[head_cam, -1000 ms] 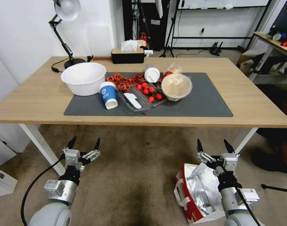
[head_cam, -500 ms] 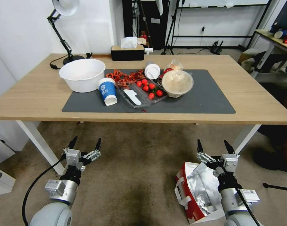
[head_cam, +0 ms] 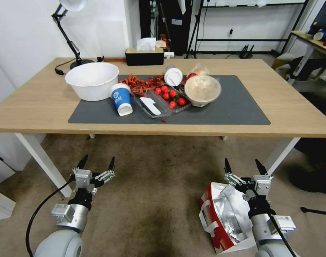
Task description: Pick up the food delivery bag from the floor and place it on the table.
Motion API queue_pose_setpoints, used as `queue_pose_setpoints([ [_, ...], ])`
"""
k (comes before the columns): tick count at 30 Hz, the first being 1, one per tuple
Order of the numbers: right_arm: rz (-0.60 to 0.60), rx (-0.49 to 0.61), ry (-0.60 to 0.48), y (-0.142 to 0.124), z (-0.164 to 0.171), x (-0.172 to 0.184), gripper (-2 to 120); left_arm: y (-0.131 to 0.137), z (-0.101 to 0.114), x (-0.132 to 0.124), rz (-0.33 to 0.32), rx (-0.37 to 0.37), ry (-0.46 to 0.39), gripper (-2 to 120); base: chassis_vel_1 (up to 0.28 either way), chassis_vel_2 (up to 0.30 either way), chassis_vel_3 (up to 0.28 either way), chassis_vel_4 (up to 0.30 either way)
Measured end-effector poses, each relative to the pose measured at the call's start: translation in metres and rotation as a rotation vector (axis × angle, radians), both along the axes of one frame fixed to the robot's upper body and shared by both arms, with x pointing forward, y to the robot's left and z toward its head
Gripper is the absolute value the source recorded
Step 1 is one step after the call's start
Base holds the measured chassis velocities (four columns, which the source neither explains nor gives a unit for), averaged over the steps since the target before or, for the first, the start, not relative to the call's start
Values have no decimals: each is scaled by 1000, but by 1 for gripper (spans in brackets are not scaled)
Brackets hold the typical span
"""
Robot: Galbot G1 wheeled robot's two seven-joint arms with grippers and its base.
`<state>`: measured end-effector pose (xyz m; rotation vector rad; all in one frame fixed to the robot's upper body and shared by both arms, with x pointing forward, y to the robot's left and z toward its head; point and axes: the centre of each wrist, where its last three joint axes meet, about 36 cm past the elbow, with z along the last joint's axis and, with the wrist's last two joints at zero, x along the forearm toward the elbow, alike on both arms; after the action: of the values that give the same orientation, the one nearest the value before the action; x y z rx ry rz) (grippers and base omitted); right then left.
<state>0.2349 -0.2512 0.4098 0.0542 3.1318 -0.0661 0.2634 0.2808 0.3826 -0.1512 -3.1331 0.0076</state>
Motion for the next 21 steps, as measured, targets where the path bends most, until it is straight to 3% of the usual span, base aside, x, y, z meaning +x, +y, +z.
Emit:
queue_pose_setpoints([
  [21, 10, -3, -2, -1, 1, 1, 100, -3, 0, 1, -26, 0, -2, 100, 0, 0, 0, 0],
])
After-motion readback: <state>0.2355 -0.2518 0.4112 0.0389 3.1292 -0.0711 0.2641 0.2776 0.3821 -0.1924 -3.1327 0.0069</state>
